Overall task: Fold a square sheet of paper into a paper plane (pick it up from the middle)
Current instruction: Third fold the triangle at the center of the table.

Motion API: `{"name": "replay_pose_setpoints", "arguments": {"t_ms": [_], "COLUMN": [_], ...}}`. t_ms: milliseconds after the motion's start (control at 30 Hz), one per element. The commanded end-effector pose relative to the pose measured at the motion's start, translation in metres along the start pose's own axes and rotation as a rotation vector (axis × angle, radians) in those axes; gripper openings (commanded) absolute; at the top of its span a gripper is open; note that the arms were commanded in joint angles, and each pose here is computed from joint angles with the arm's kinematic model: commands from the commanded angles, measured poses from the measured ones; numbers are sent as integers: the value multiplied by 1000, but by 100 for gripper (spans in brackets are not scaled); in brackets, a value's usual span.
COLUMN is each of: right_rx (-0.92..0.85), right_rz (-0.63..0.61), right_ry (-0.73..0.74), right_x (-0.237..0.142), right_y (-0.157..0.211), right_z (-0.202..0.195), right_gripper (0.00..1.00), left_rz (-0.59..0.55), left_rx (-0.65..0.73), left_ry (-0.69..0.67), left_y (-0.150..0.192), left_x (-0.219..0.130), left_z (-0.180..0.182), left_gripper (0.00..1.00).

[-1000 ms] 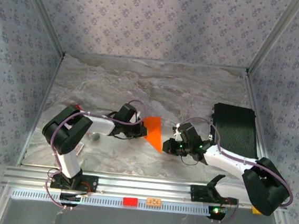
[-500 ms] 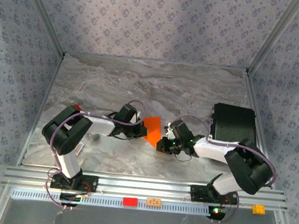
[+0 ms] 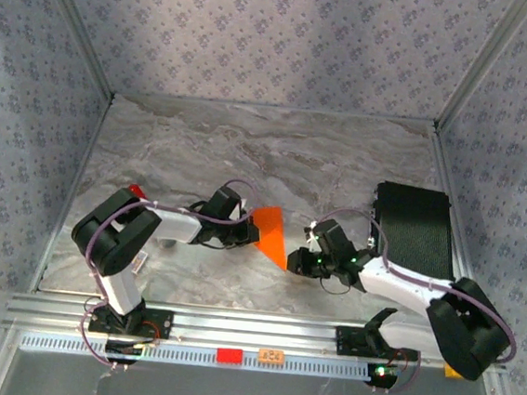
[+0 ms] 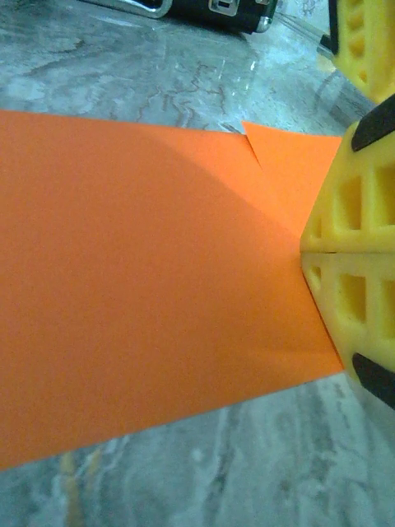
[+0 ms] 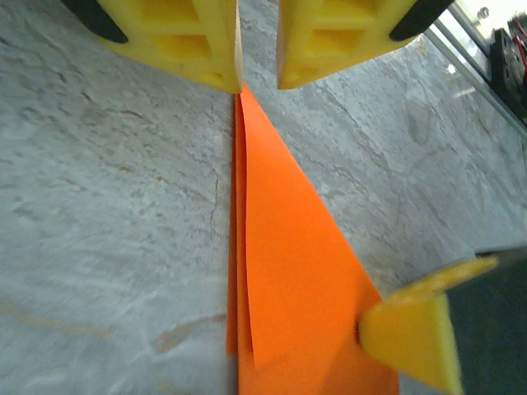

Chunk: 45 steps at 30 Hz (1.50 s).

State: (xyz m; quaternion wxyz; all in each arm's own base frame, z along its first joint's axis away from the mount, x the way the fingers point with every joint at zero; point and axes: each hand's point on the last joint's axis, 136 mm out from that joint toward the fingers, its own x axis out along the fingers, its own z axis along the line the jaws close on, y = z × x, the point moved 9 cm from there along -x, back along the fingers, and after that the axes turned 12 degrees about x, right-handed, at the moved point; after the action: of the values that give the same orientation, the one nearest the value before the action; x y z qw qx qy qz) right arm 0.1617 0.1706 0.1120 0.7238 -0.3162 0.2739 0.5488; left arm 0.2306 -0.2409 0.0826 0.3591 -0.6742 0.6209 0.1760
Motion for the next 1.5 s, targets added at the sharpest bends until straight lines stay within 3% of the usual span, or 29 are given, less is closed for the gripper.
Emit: {"name": "replay_pose_setpoints", "arguments": {"t_ms": [0, 267, 367, 867, 1100, 1467], "right_rx": [6, 14, 15, -41, -67, -62], "right_rz": [-91, -209, -221, -272, -173, -79], "right_ry": [89, 110, 114, 108, -14, -27], "right_x": [-13, -22, -21, -12, 5, 24], "right_y": [-9, -23, -26, -29, -31, -38], "right_z": [-2, 11, 16, 26, 36, 32], "right_gripper": [26, 48, 52, 52, 44, 35], "left_rz": [-11, -80, -101, -196, -180, -158], "left_rx": [-11, 49, 74, 66, 3, -50], "left_ry": [-18, -30, -47, -95, -39, 1], "left_y": [4, 0, -1, -2, -2, -2], "left_x": [-7, -28, -34, -60, -55, -52], "left_z": [-4, -16, -17, -7, 0, 4], "left_gripper": [3, 11, 16, 33, 37, 40]}}
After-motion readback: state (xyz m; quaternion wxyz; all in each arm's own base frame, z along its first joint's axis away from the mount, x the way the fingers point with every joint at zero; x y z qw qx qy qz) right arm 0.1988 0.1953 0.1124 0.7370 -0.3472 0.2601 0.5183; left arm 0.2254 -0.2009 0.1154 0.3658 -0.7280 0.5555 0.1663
